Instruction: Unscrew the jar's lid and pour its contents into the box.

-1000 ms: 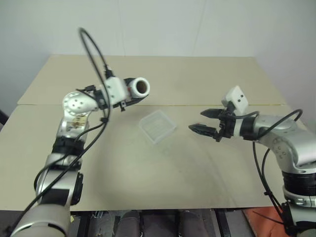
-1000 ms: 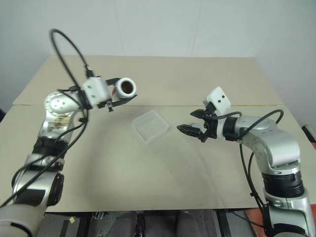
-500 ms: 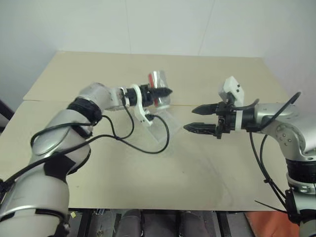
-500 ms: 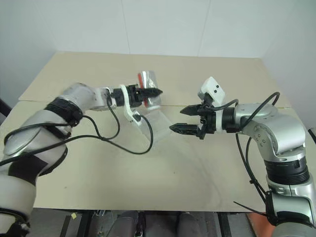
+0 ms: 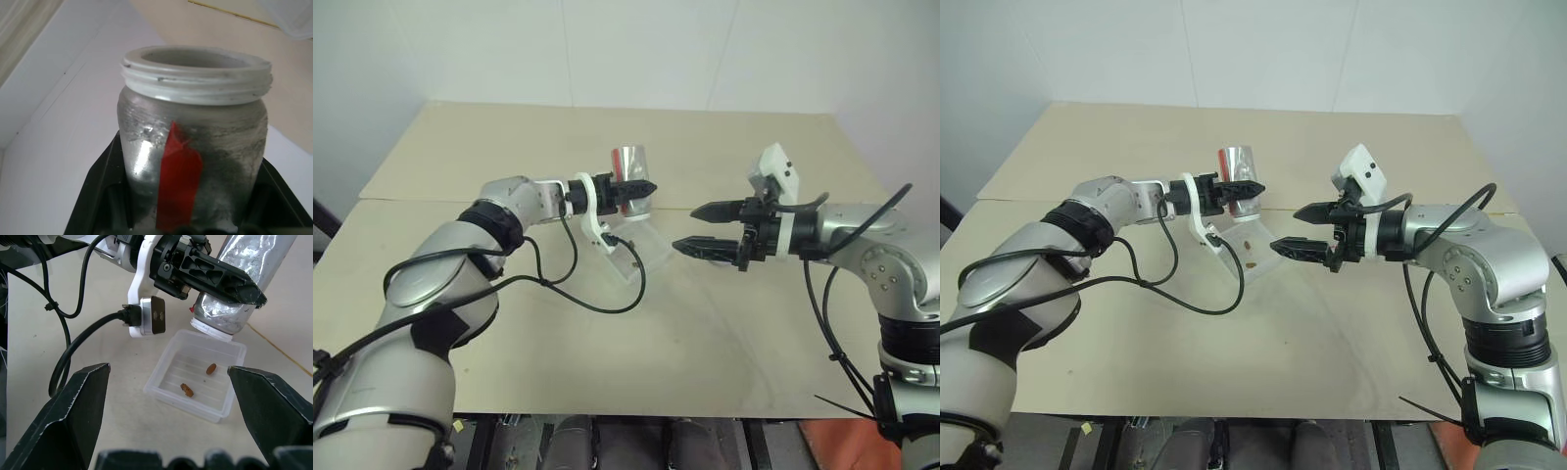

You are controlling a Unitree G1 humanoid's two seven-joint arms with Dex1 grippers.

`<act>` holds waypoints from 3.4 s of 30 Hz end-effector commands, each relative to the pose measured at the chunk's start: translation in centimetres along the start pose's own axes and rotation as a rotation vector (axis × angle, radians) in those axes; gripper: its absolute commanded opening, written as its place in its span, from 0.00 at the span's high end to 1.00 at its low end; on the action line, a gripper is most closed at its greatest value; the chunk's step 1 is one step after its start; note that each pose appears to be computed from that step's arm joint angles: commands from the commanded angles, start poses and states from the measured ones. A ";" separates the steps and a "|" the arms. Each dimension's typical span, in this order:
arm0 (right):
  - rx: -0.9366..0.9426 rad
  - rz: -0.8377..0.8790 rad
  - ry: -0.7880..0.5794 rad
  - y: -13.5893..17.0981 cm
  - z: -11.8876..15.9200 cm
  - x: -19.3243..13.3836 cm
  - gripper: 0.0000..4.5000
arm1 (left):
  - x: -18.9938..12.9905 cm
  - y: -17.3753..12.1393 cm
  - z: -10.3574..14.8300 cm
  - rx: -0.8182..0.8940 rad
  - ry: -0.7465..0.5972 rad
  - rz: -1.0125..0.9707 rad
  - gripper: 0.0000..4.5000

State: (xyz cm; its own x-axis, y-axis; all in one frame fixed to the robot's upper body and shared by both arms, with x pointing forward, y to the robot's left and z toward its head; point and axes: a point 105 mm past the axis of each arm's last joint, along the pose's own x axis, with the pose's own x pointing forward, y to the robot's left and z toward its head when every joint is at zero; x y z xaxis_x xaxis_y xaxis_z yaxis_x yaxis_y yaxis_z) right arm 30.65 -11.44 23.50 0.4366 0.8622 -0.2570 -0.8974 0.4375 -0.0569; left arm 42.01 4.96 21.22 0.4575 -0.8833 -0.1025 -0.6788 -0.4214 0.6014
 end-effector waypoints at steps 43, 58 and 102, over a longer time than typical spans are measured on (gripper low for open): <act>-0.098 0.005 -0.089 1.0 0.4 -1.0 0.01 | -11.9 -6.7 2.7 -2.216 0.848 0.623 0.57; -0.103 0.008 -0.097 1.5 0.4 -1.0 0.00 | -11.8 -7.2 4.6 -2.236 0.862 0.593 0.01; -0.144 -0.061 -0.050 2.0 -2.2 -3.5 0.00 | -22.2 6.7 5.0 -2.198 -0.093 0.018 0.01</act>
State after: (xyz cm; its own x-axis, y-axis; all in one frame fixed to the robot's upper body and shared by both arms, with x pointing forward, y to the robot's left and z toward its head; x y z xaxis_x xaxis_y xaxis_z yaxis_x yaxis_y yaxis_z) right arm 27.51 -14.01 20.75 0.4734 0.8490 -0.2347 -0.8807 0.4520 -0.1414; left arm 24.59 20.91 22.34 0.3971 -0.9111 -0.1105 0.8979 0.3607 0.2521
